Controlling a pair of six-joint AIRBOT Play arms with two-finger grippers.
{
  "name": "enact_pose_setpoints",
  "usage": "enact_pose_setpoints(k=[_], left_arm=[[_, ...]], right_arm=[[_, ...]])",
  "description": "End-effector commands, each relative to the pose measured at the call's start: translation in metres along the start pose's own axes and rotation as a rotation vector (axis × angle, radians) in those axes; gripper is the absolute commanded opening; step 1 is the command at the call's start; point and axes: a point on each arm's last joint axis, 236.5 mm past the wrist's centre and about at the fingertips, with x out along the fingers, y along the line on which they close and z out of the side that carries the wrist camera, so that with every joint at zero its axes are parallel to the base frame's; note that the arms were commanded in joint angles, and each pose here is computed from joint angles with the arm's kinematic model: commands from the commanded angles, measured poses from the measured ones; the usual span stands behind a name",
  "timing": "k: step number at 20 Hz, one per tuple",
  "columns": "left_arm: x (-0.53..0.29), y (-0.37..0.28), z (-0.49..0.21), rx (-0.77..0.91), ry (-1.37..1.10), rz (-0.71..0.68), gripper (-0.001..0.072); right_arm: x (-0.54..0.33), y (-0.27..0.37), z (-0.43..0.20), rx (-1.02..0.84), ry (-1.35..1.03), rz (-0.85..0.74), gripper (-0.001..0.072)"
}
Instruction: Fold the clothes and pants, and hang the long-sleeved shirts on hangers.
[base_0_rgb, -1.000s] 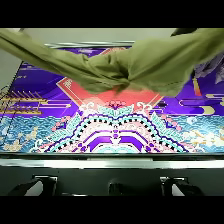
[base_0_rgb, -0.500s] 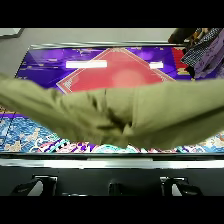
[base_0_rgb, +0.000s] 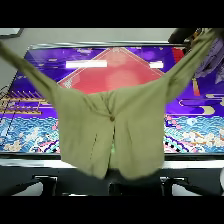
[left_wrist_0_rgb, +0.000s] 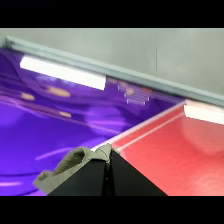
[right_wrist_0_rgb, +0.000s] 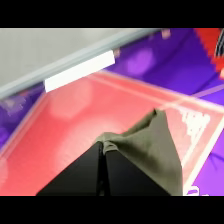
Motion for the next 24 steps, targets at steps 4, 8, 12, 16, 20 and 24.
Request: enact_pose_setpoints(k=[4,8,12,16,20,24], left_arm=[[0.144,-0.017,-0.185,-0.06,0.455,-0.048,0.0019],[0.142,-0.019,-0.249,-0.112,0.672,-0.021,0.0333],[0.104,0.016,-0.221,-0.15,0.695,0.027,0.0669],[0.045,0.067,-0.212,-0.185,0.71,0.092,0.0669],[0.003,0.066,-0.282,-0.351,0.758,0.027,0.0669],[-0.026,0.037,-0.372,-0.479,0.923,-0.054,0.0669]], right_arm=[[0.184,-0.066,-0.15,0.106,0.459,-0.064,0.0031],[0.195,-0.075,-0.205,-0.005,0.64,-0.062,0.0214],[0.13,-0.11,-0.184,-0.157,0.735,-0.062,0.0561],[0.073,-0.153,-0.181,0.033,0.77,-0.029,0.0562],[0.049,-0.174,-0.267,0.192,0.915,-0.01,0.0559],[0.037,-0.173,-0.359,0.27,1.093,0.033,0.0559]])
